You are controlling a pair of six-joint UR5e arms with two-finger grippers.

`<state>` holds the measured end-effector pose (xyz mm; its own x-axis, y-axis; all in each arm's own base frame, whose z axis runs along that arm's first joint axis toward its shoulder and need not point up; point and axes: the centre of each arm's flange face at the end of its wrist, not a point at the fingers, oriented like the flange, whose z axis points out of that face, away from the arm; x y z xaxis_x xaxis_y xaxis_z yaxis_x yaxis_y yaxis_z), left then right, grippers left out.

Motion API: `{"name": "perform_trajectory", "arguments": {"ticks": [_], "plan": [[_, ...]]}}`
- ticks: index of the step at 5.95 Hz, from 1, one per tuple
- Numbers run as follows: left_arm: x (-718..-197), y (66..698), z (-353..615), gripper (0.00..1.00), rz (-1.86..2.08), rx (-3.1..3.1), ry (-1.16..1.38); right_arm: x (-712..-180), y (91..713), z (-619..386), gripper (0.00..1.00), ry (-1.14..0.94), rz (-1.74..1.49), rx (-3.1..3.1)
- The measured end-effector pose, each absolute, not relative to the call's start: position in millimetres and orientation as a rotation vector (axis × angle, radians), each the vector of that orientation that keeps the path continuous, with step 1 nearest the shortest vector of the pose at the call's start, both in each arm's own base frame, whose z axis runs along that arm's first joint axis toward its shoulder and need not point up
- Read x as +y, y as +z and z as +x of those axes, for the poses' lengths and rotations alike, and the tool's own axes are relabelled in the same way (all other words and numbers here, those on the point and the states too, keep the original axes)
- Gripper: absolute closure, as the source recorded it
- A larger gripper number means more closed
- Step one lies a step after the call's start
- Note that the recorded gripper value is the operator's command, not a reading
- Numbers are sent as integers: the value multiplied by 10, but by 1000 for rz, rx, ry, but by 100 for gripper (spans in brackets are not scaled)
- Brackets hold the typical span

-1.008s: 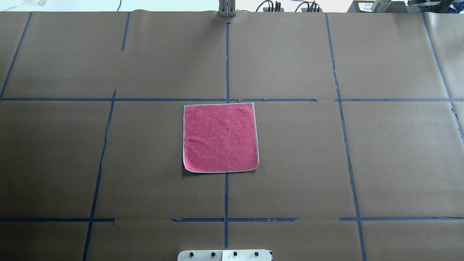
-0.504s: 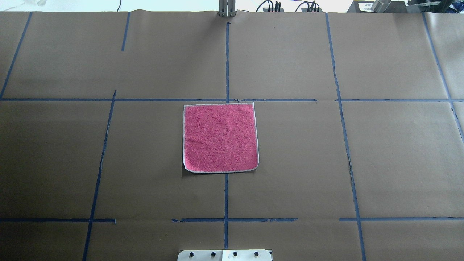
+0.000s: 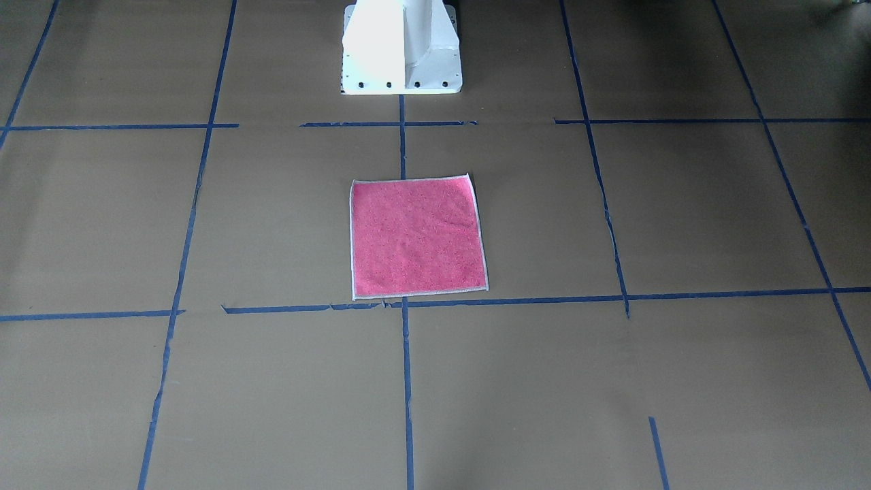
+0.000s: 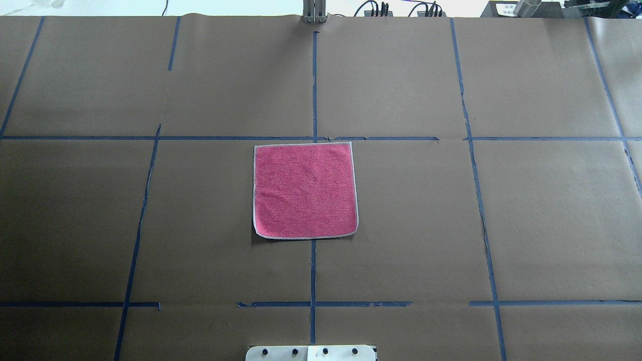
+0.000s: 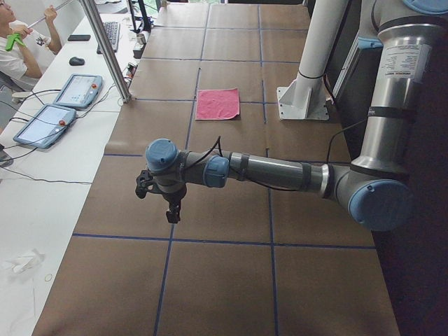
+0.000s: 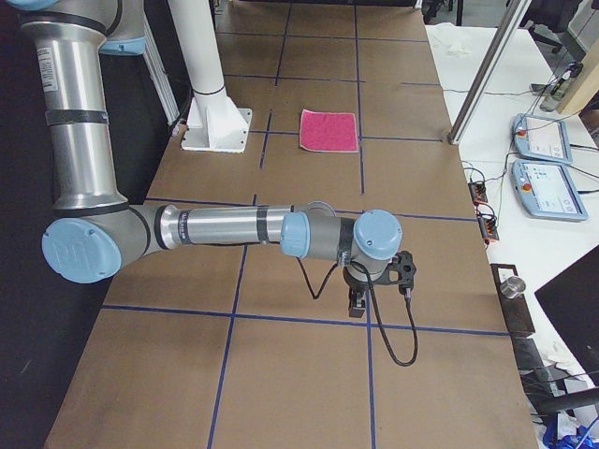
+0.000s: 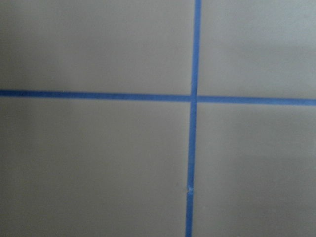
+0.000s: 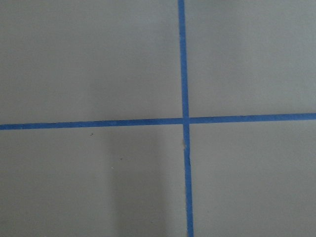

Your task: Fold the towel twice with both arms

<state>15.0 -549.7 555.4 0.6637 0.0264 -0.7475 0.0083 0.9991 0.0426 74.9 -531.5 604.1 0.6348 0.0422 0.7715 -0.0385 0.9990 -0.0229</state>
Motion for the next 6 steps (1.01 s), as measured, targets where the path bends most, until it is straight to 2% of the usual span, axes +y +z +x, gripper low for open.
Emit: {"name": "perform_trajectory", "arguments": {"ticks": [2, 4, 6], "plan": [[-5460, 4527, 1244, 0, -32, 897, -103, -5552, 5745, 290, 0, -8, 52, -910], [-5300, 3465, 2499, 0, -164, 941, -248, -5715, 5339, -329, 0, 46, 38, -939], [-4769, 2782, 3844, 3, -200, 899, -330, -5837, 4557, -1224, 0, 124, 32, -924]]}}
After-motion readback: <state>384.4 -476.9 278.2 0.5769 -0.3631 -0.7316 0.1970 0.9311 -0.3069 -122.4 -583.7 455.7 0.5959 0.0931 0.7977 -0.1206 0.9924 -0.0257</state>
